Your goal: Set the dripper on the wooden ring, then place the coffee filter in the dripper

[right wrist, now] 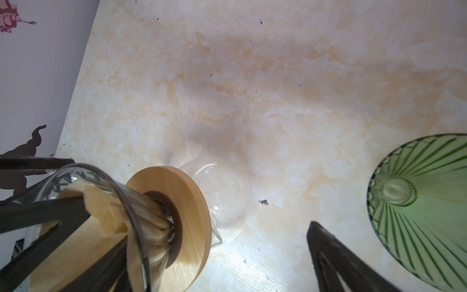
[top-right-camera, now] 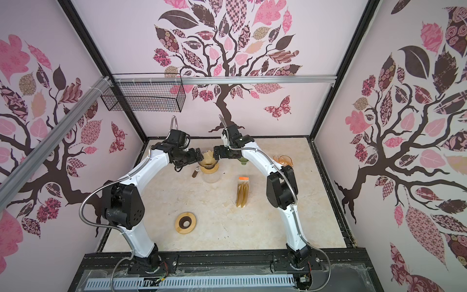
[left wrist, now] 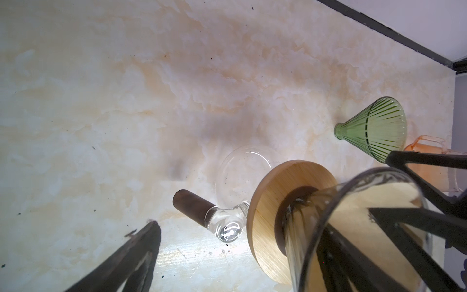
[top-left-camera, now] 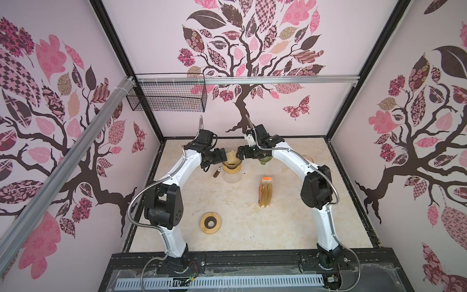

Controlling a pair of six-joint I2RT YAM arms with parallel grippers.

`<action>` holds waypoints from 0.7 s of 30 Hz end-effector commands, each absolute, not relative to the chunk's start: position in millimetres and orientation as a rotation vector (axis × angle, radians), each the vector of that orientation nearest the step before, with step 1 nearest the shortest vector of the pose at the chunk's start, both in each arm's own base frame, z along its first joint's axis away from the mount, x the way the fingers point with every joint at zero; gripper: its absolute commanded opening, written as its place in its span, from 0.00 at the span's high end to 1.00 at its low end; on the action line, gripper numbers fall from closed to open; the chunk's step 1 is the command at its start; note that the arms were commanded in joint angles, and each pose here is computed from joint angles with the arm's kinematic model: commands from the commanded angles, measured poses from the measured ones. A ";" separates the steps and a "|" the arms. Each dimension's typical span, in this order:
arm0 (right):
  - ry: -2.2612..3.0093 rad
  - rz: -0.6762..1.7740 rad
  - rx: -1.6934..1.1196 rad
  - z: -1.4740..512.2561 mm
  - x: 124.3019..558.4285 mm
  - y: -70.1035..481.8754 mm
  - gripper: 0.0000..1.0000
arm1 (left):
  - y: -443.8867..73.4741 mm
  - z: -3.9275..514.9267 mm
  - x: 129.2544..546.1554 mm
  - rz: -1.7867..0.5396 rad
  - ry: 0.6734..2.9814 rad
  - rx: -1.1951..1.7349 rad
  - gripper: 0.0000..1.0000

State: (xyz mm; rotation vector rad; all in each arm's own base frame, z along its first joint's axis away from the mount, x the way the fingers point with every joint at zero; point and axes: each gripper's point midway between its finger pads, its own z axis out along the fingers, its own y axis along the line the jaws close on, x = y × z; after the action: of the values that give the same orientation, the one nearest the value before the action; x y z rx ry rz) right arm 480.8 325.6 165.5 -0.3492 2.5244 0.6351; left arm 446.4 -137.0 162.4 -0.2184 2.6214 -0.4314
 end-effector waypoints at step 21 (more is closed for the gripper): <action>2.378 0.808 -0.383 243.3 467.9 322.7 0.00 | -133.3 171.8 457.0 -0.420 2.591 -0.222 0.04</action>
State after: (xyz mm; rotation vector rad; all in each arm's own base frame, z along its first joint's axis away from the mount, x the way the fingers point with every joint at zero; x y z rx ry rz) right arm 474.4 324.9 178.9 -0.3668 2.5127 0.7337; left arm 447.0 -135.3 157.2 -0.2238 2.6327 -0.4221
